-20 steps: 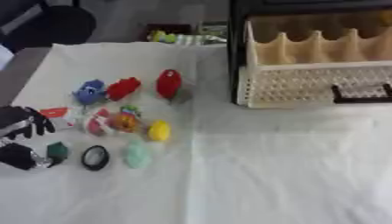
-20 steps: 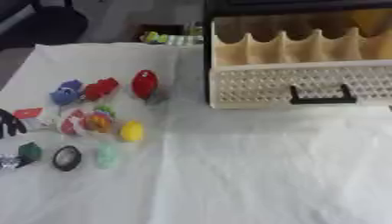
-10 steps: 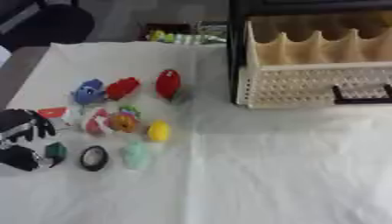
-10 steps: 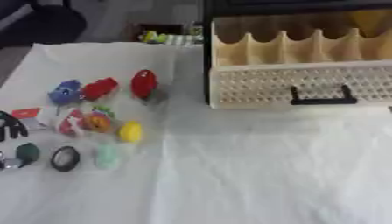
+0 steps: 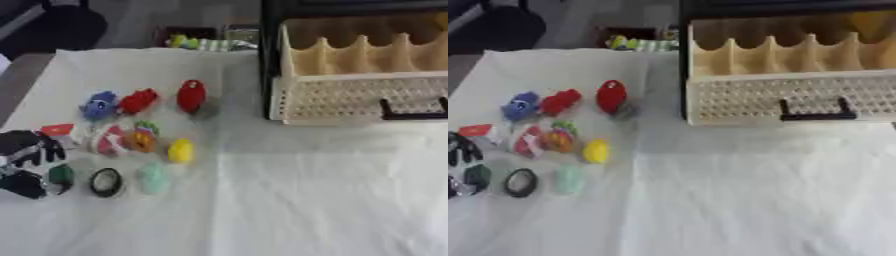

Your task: Pick up objects from table and place into drawer.

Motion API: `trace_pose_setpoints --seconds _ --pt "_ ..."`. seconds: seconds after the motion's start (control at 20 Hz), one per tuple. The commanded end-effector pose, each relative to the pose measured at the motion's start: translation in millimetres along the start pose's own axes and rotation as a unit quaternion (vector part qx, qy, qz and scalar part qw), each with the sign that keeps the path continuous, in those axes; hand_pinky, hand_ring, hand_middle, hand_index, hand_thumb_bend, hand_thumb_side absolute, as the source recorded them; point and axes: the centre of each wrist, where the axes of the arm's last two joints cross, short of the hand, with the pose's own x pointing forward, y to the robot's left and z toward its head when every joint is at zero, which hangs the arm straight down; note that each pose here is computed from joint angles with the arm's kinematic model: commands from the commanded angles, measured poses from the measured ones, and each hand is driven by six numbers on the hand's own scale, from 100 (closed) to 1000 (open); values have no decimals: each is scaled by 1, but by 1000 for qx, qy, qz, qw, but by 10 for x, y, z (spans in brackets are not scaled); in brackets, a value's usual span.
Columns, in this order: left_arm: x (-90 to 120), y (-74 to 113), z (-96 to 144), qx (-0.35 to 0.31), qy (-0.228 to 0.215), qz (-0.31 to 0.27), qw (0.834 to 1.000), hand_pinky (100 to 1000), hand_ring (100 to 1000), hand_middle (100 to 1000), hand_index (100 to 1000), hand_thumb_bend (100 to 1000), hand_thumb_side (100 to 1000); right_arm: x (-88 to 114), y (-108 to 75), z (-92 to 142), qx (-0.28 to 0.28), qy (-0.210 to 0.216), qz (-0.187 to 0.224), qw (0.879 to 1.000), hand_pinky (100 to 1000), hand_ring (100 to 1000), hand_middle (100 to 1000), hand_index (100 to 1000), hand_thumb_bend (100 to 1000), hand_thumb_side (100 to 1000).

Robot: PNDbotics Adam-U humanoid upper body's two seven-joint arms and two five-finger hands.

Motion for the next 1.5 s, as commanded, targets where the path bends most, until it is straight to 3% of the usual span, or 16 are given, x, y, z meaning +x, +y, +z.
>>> trace_pose_setpoints --seconds 0.05,0.45,1.5 --pt "-75 113 50 4 10 -13 1000 508 612 627 783 408 415 63 -56 -54 -6 -11 1 1000 380 372 360 734 429 1000" --pt "-94 108 29 3 14 -4 1000 493 599 609 762 353 414 55 -42 -41 -5 -6 -2 1000 379 371 361 732 428 1000" --pt "-81 99 15 24 10 5 1000 402 507 489 602 235 363 32 -37 -18 -11 6 -3 1000 380 370 356 730 433 1000"
